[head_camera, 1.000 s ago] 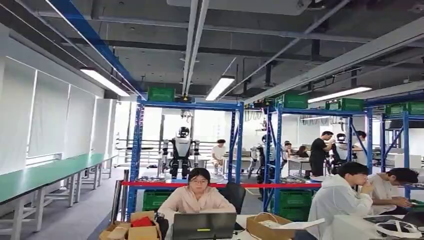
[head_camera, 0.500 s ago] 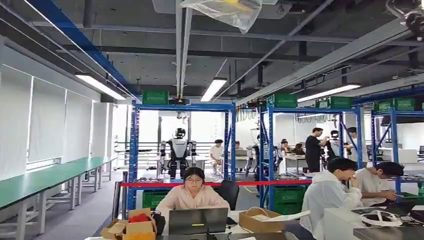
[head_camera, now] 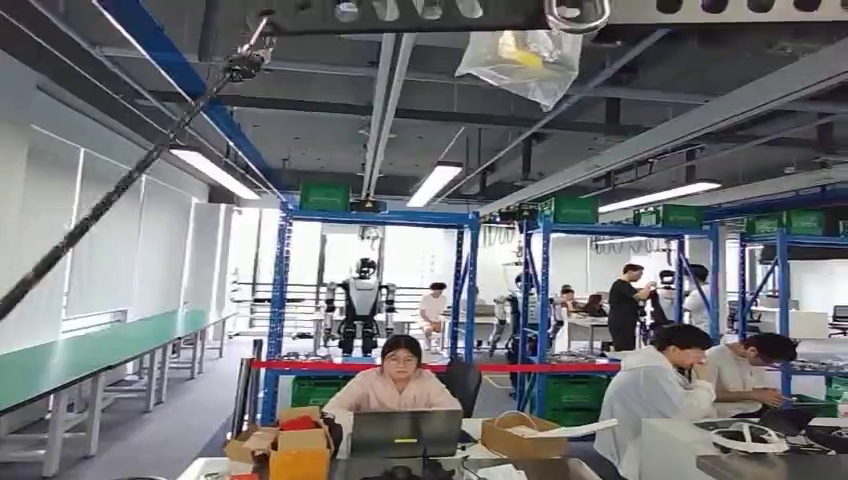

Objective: Take the parts from the cabinet and place them on the table.

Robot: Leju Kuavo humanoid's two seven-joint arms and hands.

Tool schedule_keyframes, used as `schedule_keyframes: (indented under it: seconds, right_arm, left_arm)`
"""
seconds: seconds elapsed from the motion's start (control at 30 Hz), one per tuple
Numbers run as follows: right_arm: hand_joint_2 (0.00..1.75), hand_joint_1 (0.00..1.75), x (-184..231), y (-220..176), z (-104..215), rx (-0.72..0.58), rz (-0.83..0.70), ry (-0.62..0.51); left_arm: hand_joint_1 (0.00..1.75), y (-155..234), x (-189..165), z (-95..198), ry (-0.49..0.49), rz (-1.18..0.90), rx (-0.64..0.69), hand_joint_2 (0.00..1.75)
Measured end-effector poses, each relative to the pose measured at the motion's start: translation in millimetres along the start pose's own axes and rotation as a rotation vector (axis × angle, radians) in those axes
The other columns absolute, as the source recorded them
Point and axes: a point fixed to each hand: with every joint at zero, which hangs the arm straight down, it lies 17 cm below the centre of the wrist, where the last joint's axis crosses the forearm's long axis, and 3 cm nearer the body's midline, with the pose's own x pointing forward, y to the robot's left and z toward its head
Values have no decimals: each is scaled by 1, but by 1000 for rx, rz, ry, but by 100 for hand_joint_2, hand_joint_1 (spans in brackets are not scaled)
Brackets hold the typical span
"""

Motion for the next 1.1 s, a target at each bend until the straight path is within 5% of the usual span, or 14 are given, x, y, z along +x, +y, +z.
schedule_keyframes:
  seconds: [0.63, 0.67, 0.83, 0.87, 1.1]
  right_arm:
    - [0, 0, -8, 3, 1, 23, -34, 58]
    - [0, 0, -6, 3, 0, 24, -35, 56]
    - [0, 0, -11, 1, 0, 25, -37, 84]
    - [175, 0, -12, 2, 0, 28, -35, 92]
    - [175, 0, -26, -2, 2, 33, -29, 140]
  left_arm:
    - [0, 0, 7, -2, -5, 39, 10, 0]
    - [0, 0, 8, -2, -7, 40, 8, 175]
    - [0, -2, 9, -2, -11, 42, 3, 175]
    - [0, -2, 10, -3, -13, 42, 3, 175]
    - [0, -3, 11, -3, -14, 38, -3, 175]
